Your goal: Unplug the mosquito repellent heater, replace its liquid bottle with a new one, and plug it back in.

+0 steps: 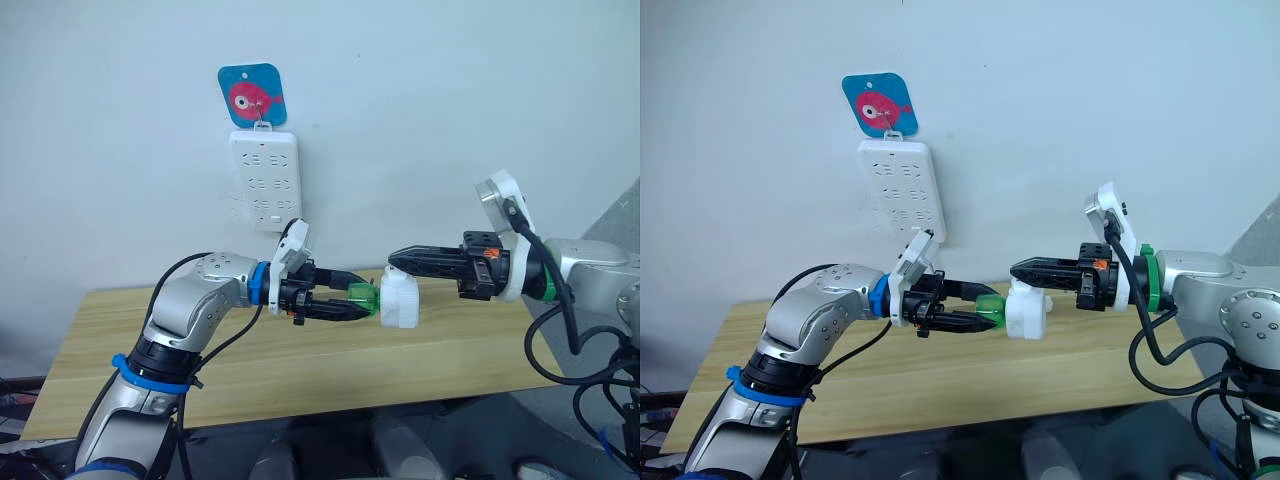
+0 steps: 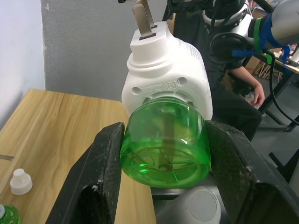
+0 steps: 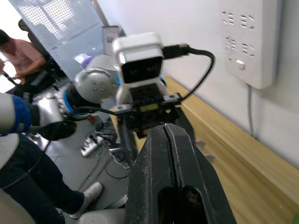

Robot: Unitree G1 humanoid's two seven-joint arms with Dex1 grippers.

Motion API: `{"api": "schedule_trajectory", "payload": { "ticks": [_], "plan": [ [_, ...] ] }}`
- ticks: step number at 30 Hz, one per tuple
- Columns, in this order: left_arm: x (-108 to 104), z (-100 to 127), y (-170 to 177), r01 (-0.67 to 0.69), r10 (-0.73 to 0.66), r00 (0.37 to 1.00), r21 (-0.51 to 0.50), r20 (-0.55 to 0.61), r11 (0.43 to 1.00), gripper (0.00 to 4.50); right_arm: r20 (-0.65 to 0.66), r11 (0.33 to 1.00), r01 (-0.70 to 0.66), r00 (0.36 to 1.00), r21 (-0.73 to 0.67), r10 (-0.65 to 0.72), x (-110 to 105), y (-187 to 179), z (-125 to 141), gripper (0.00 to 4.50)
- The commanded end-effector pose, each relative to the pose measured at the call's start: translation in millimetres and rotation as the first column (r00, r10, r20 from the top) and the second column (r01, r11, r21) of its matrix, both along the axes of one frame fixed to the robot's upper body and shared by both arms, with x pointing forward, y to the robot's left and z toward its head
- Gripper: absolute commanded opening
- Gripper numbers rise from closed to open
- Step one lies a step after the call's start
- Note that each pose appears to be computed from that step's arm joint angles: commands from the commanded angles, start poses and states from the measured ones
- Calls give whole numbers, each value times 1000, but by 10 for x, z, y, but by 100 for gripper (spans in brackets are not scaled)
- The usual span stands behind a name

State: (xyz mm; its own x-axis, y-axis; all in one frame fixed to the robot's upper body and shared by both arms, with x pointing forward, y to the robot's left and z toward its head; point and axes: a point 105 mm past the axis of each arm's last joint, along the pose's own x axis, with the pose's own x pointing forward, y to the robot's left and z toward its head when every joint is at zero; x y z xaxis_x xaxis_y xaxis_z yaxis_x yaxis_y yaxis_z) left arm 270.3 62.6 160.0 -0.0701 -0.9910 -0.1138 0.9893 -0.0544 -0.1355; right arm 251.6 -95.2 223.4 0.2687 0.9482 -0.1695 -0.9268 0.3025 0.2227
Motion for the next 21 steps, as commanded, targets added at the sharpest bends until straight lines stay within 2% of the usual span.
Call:
{"api": "schedule_trajectory", "payload": {
  "ticks": [1,10,15,21],
  "plan": [
    [-85,163,-23,58,-57,996,-18,67,998,234,29,999,14,999,-30,-13,38,-3,-18,0],
    [-135,217,-14,73,-71,995,-23,72,997,234,22,994,0,1000,-114,2,64,-52,-174,0],
    [-143,238,-6,70,-68,996,-30,65,997,234,14,996,-1,1000,-87,2,76,-58,-154,0],
    [-165,341,18,75,-76,997,-78,-9,994,234,2,989,135,991,-63,-135,284,-186,-232,0]
  ]
}}
